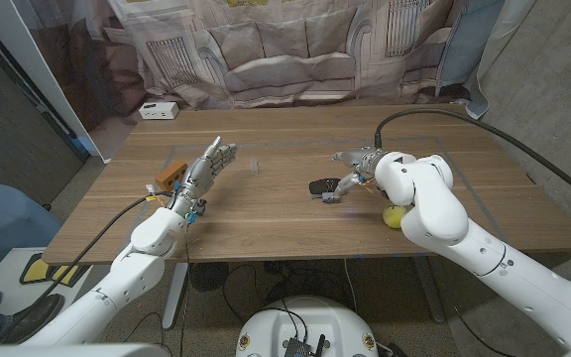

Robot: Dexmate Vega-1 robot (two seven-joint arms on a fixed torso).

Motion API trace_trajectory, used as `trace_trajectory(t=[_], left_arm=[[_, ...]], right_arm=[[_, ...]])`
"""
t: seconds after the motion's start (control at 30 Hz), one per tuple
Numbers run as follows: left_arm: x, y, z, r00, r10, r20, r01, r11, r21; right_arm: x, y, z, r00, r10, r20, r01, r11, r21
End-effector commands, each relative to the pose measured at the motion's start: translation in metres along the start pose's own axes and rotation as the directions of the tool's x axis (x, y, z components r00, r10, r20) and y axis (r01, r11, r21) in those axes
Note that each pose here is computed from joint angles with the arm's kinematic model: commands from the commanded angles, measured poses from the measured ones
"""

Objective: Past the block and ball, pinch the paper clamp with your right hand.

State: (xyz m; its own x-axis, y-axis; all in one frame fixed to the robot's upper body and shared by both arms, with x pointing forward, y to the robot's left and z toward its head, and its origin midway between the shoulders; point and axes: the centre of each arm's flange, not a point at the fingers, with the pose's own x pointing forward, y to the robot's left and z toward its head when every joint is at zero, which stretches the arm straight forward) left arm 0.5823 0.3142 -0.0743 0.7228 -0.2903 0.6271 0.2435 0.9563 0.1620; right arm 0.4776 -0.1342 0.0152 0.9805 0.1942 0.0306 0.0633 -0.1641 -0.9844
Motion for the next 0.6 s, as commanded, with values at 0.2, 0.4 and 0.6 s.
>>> trace_trajectory(t=[0.2, 0.4, 0.6], left_arm=[[0.0044, -0.0022, -0.0068, 1.000, -0.010, -0.020, 0.010, 1.000, -0.009], [0.0035, -0.0021, -0.0095, 1.000, -0.005, -0.024, 0.005, 1.000, -0.014], [0.0021, -0.0021, -0.0108, 1.000, -0.002, -0.027, 0.002, 1.000, -0.015]], right_arm=[[0.0106, 0.0022, 0.0058, 0.999, 0.050, 0.012, -0.050, 0.999, 0.005], [0.0135, 0.0037, 0.0083, 0.998, 0.057, 0.018, -0.058, 0.998, 0.009], [0.0168, 0.0057, 0.0103, 0.998, 0.051, 0.032, -0.052, 0.998, 0.025]])
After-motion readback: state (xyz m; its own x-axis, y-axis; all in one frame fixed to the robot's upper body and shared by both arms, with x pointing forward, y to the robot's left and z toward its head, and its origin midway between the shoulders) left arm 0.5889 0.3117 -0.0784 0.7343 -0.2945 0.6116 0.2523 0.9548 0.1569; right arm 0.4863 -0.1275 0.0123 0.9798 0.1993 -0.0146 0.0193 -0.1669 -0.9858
